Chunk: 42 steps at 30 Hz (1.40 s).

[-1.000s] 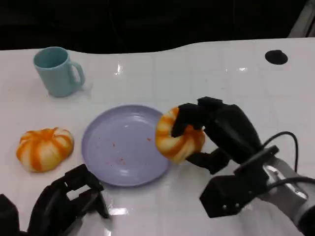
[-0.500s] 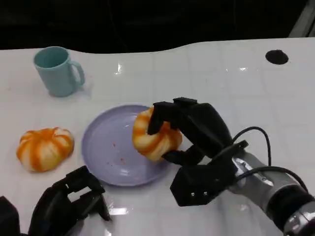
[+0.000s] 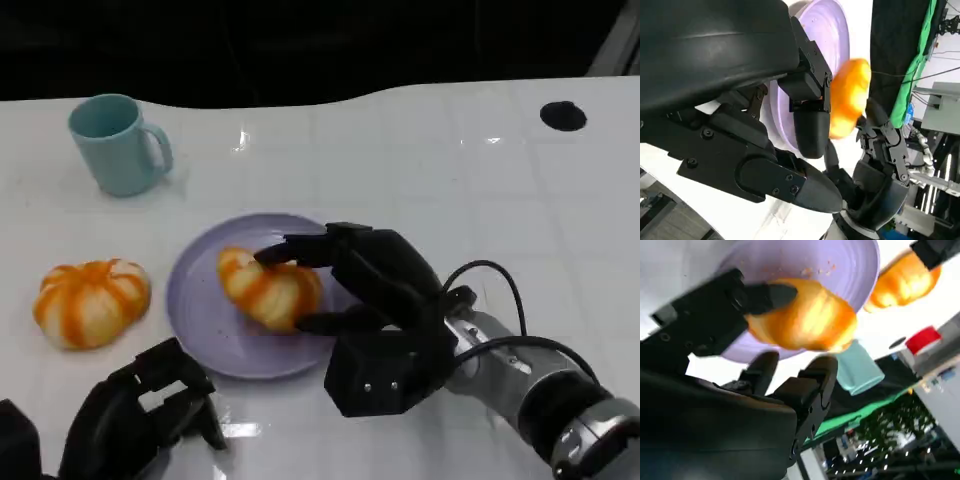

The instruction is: Grasp the bread from the table and place it into the plate.

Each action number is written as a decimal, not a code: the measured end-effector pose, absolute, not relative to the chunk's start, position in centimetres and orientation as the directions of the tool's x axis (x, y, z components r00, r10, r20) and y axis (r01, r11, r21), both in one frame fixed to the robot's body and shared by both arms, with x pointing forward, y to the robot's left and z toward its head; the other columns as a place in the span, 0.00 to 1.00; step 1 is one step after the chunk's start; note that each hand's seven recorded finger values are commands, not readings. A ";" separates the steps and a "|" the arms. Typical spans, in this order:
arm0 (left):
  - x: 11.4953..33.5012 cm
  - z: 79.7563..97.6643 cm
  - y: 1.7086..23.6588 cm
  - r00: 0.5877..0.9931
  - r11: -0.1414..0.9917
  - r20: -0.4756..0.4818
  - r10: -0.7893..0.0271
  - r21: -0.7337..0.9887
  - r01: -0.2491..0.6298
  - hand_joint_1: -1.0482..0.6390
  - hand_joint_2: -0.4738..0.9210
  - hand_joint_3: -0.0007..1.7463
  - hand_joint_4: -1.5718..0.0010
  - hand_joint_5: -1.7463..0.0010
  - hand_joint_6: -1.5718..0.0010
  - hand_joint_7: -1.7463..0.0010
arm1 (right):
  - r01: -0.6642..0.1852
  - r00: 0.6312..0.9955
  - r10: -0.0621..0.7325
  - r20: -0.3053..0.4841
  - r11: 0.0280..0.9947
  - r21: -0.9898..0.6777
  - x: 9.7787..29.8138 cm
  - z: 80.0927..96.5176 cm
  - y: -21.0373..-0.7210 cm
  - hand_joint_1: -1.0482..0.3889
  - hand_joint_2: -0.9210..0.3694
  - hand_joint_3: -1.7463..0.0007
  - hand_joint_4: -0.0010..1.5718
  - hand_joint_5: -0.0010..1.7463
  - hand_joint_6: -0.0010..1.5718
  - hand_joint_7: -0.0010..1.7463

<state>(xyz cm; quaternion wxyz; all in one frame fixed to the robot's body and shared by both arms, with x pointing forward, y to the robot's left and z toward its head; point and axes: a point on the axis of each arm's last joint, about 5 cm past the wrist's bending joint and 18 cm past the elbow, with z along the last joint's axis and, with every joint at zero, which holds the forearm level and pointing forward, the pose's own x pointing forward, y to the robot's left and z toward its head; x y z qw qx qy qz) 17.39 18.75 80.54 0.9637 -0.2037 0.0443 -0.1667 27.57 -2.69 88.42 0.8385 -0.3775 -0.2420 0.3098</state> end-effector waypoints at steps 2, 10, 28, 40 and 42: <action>17.4 80.5 18.8 0.941 0.861 -0.018 -0.339 -0.408 0.303 0.06 0.90 0.00 0.52 0.04 0.54 0.22 | -0.348 0.676 0.720 0.156 0.499 -0.793 27.6 88.5 -2.7 0.35 0.00 0.91 0.00 0.21 0.17 0.00; 17.4 80.5 18.7 0.941 0.862 -0.016 -0.338 -0.407 0.303 0.05 0.90 0.00 0.52 0.05 0.54 0.23 | -0.329 0.644 0.743 0.183 0.484 -0.811 27.8 89.5 -2.5 0.31 0.00 0.89 0.00 0.19 0.17 0.00; 17.6 80.5 18.5 0.941 0.859 -0.011 -0.339 -0.412 0.304 0.06 0.91 0.00 0.51 0.06 0.54 0.23 | -0.370 0.621 0.719 0.311 0.620 -0.692 26.3 89.1 -7.6 0.37 0.00 0.91 0.06 0.29 0.23 0.03; 17.8 80.5 18.4 0.942 0.862 -0.013 -0.335 -0.408 0.301 0.05 0.91 0.00 0.52 0.04 0.55 0.20 | -0.511 0.661 0.617 0.427 0.787 -0.346 23.6 88.2 -11.2 0.45 0.22 0.58 0.27 0.71 0.44 0.32; 17.8 80.5 18.4 0.943 0.863 -0.014 -0.334 -0.408 0.300 0.05 0.90 0.00 0.52 0.04 0.55 0.20 | -0.535 0.679 0.586 0.442 0.808 -0.248 23.0 87.9 -11.4 0.47 0.29 0.47 0.30 0.76 0.43 0.43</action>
